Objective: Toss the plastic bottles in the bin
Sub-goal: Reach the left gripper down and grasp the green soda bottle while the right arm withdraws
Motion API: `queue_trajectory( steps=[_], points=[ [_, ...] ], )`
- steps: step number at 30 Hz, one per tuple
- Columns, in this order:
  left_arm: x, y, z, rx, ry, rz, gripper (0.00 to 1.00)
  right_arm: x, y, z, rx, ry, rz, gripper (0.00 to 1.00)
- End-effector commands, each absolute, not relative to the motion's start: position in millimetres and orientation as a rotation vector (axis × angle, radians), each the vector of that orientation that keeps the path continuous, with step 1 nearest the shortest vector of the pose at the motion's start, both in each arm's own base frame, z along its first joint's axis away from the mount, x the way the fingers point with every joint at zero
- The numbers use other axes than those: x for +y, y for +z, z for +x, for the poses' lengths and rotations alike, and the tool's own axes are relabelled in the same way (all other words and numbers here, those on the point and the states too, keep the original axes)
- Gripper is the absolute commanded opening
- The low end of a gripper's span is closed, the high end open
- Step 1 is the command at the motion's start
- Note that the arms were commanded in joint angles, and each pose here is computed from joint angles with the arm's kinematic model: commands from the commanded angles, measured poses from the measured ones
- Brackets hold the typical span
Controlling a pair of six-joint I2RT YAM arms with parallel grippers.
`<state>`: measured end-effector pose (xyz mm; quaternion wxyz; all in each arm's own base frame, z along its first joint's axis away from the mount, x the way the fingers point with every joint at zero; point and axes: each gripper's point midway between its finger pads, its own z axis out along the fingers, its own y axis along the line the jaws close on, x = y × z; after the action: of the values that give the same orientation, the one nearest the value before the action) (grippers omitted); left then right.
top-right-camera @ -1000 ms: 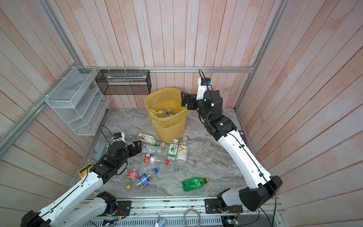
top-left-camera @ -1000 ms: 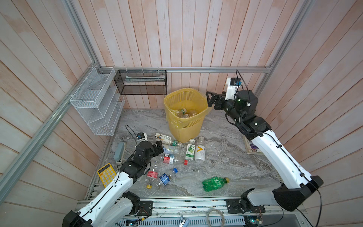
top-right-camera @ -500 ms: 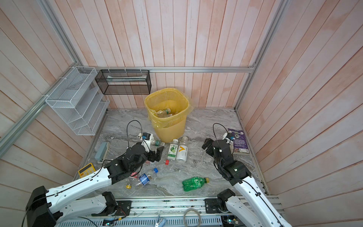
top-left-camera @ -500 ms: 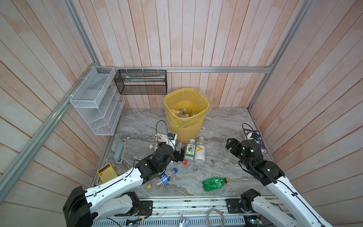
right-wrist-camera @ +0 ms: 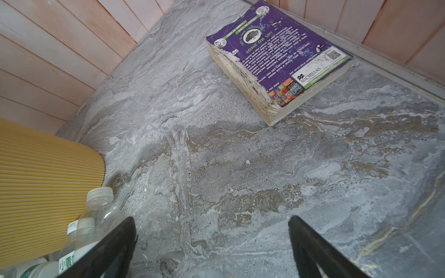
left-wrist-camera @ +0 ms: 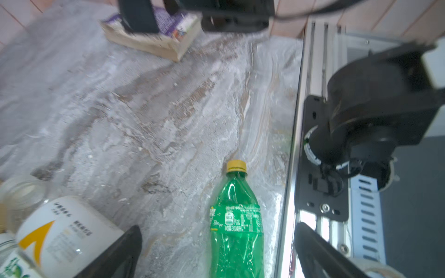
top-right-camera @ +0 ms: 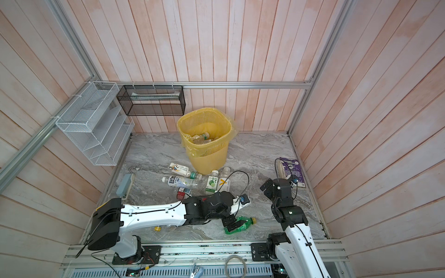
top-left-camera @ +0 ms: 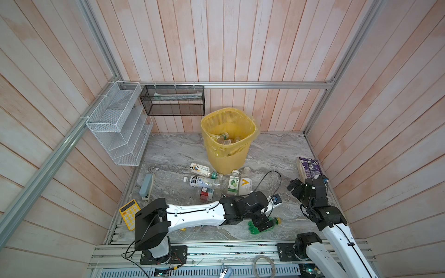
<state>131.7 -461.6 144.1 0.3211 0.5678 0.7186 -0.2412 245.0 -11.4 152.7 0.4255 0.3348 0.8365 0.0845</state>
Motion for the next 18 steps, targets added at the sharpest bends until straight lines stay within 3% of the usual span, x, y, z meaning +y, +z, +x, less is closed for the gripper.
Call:
queue_trajectory(
  steps=[1, 12, 18],
  points=[
    [-459, 116, 113, 1.930, -0.633, 1.671, 1.00, -10, 158, 249, 2.076, 0.240, 0.786, 0.99],
    [-468, 54, 120, 2.029, -0.482, 1.785, 1.00, -11, 151, 248, 2.072, 0.272, 0.790, 0.99],
    [-468, 28, 121, 2.056, -0.427, 1.852, 0.92, -10, 149, 247, 2.067, 0.283, 0.795, 0.99]
  ],
)
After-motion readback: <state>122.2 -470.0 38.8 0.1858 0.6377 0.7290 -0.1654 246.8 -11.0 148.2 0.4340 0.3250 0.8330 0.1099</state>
